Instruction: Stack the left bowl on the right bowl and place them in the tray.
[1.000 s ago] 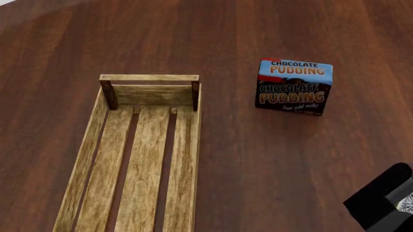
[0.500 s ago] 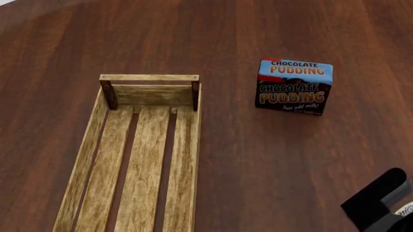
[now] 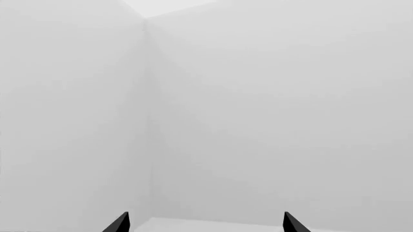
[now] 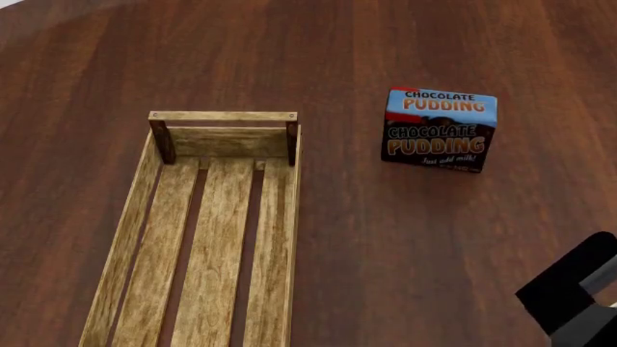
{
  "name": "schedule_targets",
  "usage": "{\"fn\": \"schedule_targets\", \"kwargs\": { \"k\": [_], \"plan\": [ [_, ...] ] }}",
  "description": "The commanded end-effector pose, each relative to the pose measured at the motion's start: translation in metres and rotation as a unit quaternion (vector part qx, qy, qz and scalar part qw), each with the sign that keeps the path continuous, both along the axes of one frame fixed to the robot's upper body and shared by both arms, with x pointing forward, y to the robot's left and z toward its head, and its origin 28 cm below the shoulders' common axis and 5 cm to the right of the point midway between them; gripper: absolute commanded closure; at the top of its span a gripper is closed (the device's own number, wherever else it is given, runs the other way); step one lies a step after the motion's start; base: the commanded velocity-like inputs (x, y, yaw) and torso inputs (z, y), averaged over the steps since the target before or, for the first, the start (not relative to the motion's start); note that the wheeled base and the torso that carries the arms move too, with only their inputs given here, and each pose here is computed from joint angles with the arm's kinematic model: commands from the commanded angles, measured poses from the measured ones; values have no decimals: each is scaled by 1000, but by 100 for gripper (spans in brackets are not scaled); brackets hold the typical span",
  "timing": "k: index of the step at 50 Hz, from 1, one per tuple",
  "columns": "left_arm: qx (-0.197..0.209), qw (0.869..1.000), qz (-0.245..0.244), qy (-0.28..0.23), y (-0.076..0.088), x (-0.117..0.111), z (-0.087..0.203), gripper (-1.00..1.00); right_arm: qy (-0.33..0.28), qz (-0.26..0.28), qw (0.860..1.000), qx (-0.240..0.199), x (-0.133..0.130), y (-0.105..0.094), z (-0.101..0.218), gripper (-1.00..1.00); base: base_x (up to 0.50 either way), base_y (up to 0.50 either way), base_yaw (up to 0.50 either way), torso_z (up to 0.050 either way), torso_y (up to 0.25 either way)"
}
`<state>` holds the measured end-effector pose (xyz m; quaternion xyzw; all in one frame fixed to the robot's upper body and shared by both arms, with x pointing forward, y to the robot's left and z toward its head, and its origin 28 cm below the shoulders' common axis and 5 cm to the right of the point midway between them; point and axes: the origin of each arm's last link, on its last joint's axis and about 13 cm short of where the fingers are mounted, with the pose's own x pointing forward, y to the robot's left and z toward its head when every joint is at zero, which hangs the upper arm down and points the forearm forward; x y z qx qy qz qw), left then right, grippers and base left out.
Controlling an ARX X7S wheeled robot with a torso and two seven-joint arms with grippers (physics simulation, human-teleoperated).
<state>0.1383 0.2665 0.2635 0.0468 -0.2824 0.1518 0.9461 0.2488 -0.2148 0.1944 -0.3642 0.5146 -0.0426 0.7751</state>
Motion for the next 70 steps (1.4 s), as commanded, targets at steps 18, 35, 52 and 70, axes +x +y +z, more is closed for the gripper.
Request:
{"fn": "schedule_targets", "kwargs": {
  "k": [18, 35, 52, 70],
  "plan": [
    [1, 1000, 4, 1, 1, -2, 1, -100, 30, 4, 999, 11, 10, 2, -28, -100, 0, 0, 0, 0, 0],
    [4, 1000, 6, 4, 0, -2, 2, -100, 57, -23, 998, 2, 15, -1, -53, -100, 0, 0, 0, 0, 0],
    [3, 1000, 7, 6, 0, -1, 0, -100, 72, -22, 997, 3, 14, -1, -60, 100, 0, 0, 0, 0, 0],
    [-3, 1000, 4, 0, 1, -2, -2, -100, 34, -6, 999, -19, -9, 4, -18, 100, 0, 0, 0, 0, 0]
  ]
}}
